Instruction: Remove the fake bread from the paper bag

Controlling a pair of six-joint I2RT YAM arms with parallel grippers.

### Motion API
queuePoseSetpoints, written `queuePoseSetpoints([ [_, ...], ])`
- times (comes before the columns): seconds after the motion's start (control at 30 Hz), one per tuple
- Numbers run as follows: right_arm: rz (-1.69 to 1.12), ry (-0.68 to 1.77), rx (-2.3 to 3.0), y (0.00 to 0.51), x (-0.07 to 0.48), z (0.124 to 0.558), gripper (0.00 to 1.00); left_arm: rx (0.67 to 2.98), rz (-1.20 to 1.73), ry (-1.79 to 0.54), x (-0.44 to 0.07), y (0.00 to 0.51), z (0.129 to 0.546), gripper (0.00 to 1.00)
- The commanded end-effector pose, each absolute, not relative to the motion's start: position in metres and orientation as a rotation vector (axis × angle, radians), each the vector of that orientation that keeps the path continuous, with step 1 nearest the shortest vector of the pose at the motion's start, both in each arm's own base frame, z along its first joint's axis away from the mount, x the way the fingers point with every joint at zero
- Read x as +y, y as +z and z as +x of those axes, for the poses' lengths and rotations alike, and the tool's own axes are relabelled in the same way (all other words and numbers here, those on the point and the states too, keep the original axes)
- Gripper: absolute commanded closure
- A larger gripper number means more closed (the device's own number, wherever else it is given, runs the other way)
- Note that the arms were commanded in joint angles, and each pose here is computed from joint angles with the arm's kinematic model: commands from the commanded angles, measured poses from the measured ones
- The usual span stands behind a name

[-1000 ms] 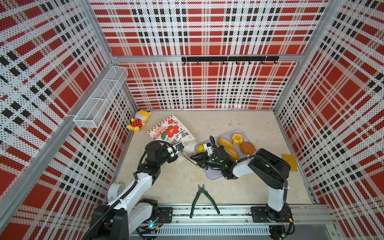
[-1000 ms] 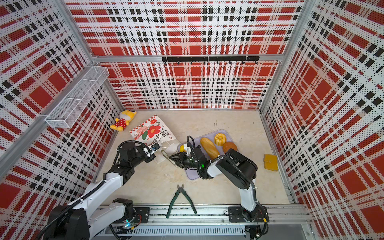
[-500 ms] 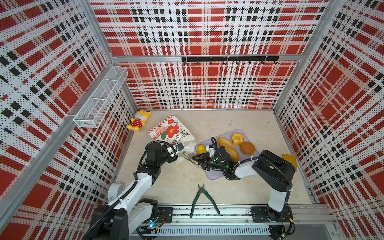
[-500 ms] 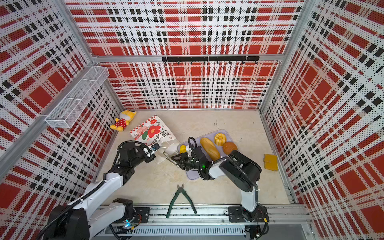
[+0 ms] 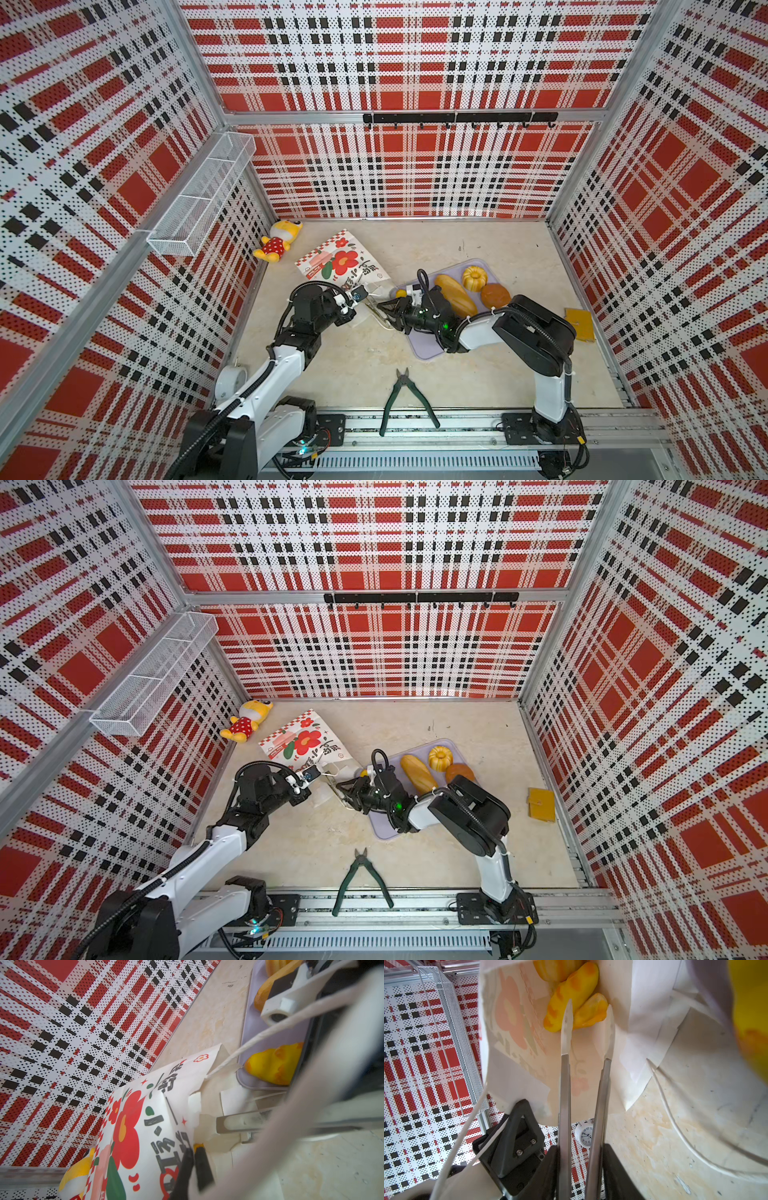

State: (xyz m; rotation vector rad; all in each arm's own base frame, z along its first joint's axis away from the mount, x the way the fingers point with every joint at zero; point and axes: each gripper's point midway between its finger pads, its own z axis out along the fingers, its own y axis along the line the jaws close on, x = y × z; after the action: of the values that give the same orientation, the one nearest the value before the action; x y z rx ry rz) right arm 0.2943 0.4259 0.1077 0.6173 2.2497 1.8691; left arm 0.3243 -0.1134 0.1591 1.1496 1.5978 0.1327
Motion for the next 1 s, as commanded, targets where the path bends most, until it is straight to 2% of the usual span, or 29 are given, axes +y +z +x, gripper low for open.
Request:
queuePoseSetpoints([
  [0.0, 0.634, 1.961, 2.133, 0.128, 0.436, 0.305, 0.63, 1.537, 1.175, 0.121, -0.121, 0.165, 0.320, 1.00],
  [0.3, 0.516, 1.946, 2.159, 0.139, 0.437, 0.299, 0.68, 1.548, 1.172, 0.125, -0.121, 0.163, 0.321, 1.00],
  [0.4, 0.435, 1.909, 2.206, 0.136, 0.436, 0.295, 0.68, 1.549, 1.164, 0.125, -0.121, 0.164, 0.322, 1.00],
  [0.7, 0.445, 1.942, 2.212, 0.136, 0.436, 0.299, 0.66, 1.552, 1.166, 0.130, -0.121, 0.163, 0.322, 1.00],
  [0.77, 0.436, 1.930, 2.224, 0.134, 0.438, 0.300, 0.70, 1.552, 1.167, 0.130, -0.122, 0.163, 0.322, 1.00],
  [0.97, 0.412, 1.913, 2.212, 0.140, 0.436, 0.300, 0.89, 1.556, 1.156, 0.142, -0.120, 0.164, 0.323, 1.00],
])
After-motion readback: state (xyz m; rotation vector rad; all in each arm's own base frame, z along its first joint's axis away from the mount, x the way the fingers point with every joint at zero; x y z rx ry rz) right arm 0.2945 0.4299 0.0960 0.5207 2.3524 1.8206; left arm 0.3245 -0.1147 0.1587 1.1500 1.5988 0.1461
